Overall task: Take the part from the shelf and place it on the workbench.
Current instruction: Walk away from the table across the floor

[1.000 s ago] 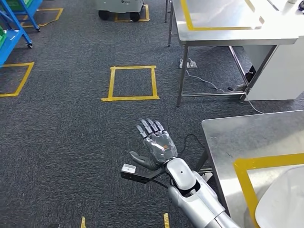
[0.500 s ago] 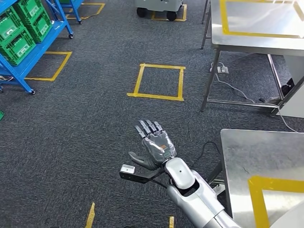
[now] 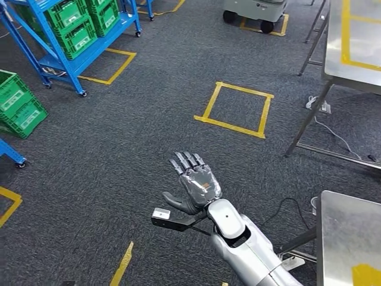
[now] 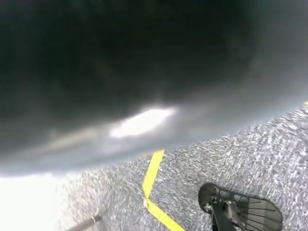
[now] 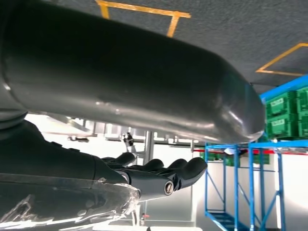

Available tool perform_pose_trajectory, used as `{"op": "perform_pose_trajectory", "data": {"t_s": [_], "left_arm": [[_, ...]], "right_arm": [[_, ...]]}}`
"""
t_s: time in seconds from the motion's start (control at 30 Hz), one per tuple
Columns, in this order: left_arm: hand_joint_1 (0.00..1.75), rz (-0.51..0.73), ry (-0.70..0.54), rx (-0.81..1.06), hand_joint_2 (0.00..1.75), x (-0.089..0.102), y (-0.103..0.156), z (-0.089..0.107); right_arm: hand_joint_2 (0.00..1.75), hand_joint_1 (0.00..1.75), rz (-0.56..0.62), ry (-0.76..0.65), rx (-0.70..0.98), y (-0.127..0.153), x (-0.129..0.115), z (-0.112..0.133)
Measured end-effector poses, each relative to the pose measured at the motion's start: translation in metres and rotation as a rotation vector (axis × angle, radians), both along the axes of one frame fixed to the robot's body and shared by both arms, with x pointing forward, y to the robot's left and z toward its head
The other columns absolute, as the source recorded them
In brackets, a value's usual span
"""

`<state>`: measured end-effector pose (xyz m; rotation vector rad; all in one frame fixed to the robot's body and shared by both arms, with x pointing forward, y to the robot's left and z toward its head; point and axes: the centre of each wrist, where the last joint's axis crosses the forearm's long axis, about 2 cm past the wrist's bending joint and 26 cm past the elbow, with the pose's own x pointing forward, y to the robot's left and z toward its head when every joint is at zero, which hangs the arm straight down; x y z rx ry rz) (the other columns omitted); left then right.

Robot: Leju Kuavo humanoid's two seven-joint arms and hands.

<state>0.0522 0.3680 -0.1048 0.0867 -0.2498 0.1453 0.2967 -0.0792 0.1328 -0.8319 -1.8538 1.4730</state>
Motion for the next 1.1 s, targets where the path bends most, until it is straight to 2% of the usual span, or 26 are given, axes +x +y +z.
{"op": "perform_pose_trajectory", "data": {"t_s": [0.27, 1.1], "left_arm": [[0.0, -0.002, 0.008, -0.003, 0.0, -0.0043, -0.0005, -0.0006], [0.0, -0.003, 0.003, -0.013, 0.0, -0.0001, -0.0026, -0.0004]], "right_arm": [[0.0, 0.0, 0.002, -0.004, -0.007, 0.0004, 0.001, 0.0001], [0.0, 0.0, 0.006, 0.011, -0.02, 0.0002, -0.0009, -0.0077]]}}
